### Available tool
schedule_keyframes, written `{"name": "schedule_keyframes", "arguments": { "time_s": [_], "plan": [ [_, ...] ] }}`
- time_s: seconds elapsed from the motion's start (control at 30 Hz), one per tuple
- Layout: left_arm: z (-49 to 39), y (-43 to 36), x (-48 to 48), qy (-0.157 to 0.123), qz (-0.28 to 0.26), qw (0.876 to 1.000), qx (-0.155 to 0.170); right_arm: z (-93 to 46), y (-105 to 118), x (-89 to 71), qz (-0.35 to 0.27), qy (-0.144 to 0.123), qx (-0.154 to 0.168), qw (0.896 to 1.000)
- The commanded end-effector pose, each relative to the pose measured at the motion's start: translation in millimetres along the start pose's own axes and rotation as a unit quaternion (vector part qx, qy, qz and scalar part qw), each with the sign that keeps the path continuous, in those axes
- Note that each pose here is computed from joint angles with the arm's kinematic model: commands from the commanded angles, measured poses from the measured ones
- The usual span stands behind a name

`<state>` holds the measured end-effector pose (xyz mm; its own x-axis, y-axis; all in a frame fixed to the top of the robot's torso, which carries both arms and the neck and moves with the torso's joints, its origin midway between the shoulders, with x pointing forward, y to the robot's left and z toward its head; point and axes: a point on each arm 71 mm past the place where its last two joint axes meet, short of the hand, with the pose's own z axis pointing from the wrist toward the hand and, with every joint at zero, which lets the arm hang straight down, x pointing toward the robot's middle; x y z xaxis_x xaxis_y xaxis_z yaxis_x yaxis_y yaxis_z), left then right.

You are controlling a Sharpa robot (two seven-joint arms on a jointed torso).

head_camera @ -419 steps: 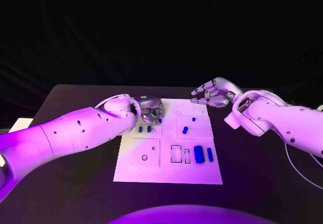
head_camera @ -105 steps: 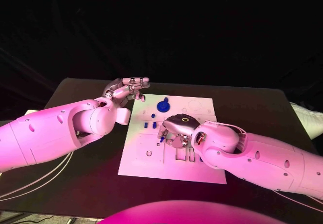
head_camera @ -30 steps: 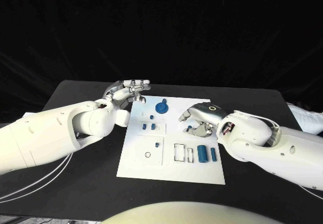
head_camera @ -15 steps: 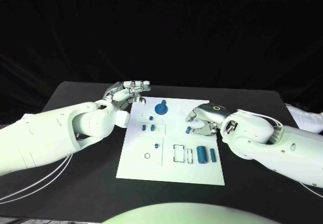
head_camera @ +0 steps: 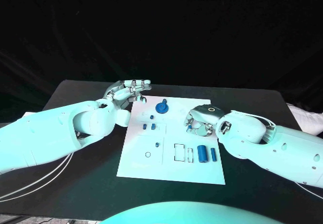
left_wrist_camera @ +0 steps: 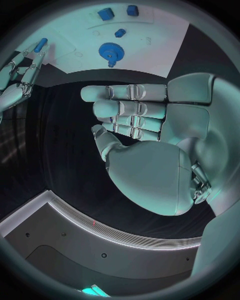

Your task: Assemble the parts on the task board

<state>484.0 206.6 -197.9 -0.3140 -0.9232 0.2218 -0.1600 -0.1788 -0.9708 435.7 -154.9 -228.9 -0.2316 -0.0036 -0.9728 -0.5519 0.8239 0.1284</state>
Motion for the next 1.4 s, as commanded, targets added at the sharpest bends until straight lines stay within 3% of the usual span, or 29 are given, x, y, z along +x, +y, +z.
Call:
{"name": "schedule_keyframes", "arguments": {
  "time_s": [0.03, 1.4],
  "plan": [
    [-0.1, -0.4, 2.0, 0.009, -0.002, 1.000, 0.001, 0.4, 0.0, 2.5, -0.016, 0.011, 0.003, 1.000],
    [0.0, 0.3, 0.3, 0.009, 0.000, 1.000, -0.003, -0.9, 0.0, 1.9, -0.015, -0.002, 0.003, 1.000]
  ]
}}
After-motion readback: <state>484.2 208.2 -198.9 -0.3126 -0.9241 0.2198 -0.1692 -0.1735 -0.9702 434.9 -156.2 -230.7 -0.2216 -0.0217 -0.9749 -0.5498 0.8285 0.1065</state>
